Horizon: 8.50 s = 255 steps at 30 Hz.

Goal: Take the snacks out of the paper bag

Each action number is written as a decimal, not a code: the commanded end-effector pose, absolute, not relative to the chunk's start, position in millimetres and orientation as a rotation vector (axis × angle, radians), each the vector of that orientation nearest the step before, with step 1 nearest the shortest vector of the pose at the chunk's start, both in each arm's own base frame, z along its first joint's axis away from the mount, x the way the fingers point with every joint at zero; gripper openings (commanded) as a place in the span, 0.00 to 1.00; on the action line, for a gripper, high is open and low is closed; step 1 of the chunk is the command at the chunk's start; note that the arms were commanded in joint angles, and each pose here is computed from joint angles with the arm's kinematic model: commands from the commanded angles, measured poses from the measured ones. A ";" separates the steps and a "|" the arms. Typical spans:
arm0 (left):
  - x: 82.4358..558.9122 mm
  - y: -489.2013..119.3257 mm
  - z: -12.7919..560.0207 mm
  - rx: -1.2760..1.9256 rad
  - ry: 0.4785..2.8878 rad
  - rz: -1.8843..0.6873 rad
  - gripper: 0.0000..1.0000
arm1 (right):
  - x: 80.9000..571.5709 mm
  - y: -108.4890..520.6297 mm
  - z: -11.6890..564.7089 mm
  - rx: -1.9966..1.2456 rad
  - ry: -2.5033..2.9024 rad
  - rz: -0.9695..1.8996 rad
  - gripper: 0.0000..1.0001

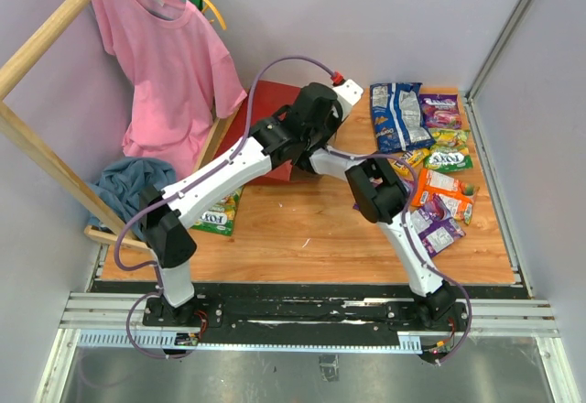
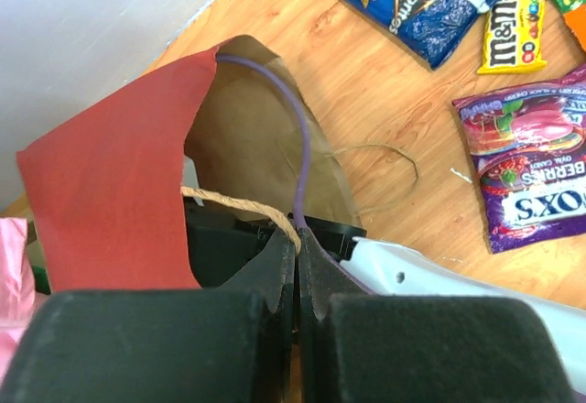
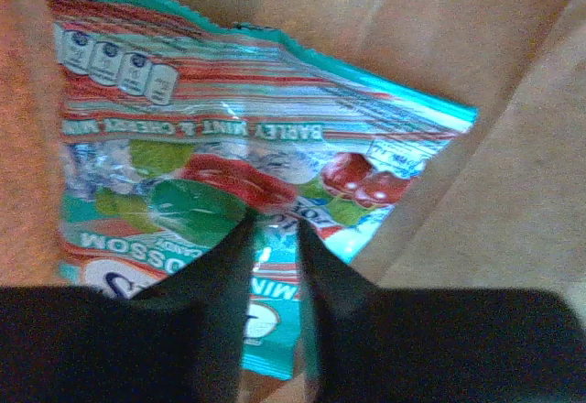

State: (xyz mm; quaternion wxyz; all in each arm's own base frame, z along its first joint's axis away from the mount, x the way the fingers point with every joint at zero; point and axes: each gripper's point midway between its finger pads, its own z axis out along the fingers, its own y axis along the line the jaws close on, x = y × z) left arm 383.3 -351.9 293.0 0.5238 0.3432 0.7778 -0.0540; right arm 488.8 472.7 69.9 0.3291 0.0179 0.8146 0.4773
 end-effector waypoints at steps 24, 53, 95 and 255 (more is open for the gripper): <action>408.3 -258.1 314.4 0.416 1.877 -0.014 0.01 | 418.4 387.4 155.6 -0.084 1.922 1.080 0.01; 369.5 -390.3 283.5 1.063 1.473 -0.240 0.01 | 411.9 390.3 99.4 0.197 1.622 0.997 0.63; 370.5 -335.7 314.0 1.136 1.358 -0.464 0.00 | 504.9 345.4 74.3 -0.028 1.659 0.855 0.99; 399.3 -297.9 296.9 0.765 1.593 -0.445 0.01 | 279.4 339.5 130.0 0.425 1.909 1.096 0.99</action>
